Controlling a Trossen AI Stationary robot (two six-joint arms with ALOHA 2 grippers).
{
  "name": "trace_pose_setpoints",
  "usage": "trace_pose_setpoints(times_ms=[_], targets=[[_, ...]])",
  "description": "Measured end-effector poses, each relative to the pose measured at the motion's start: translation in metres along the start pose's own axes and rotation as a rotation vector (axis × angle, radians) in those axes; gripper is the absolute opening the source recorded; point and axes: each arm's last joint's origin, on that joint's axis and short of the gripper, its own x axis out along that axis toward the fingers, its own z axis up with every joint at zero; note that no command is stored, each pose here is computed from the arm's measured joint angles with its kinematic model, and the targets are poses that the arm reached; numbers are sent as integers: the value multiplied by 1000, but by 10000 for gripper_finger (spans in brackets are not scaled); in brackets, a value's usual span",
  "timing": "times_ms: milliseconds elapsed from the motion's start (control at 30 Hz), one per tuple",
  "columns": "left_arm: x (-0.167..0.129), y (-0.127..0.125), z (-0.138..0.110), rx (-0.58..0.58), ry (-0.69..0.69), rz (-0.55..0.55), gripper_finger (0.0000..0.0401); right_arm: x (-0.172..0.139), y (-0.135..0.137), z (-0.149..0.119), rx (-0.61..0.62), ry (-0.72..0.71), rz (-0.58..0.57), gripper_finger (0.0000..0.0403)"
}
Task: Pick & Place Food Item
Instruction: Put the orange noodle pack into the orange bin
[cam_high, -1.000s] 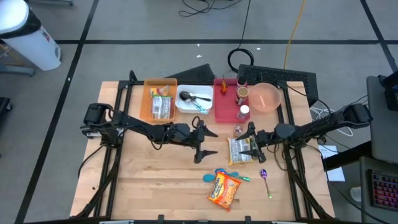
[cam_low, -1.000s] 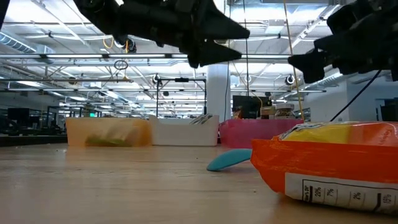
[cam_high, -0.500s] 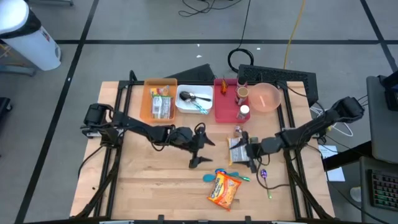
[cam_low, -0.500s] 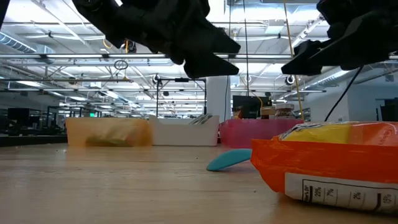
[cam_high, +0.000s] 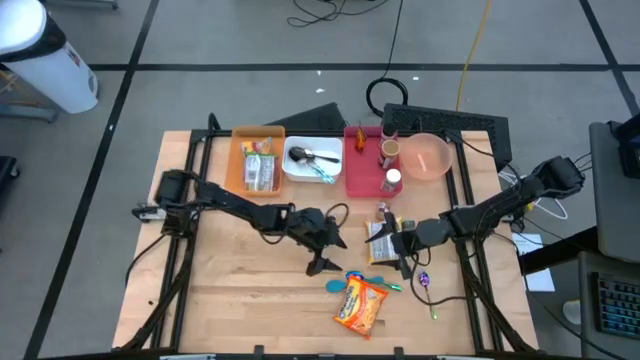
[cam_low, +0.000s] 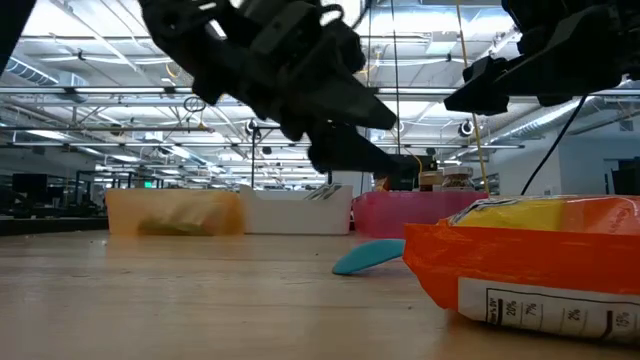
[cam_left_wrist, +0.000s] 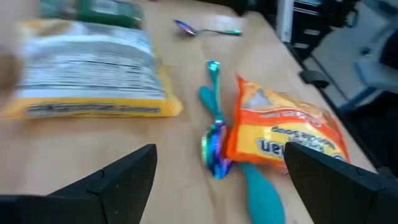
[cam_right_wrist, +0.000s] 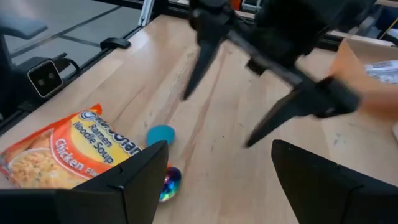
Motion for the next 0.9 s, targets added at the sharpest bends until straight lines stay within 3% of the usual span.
trace_pose_setpoints(times_ms=[267, 500, 900], targets=[[41, 9, 7, -40, 153, -56, 360, 0, -2, -2, -35, 20, -20, 279], [69, 9, 7, -62, 232, -155, 360, -2, -7, -3, -82, 46, -191, 279], [76, 12, -2, -95, 276, -146, 352, -4, -7, 2, -79, 4, -188, 279]])
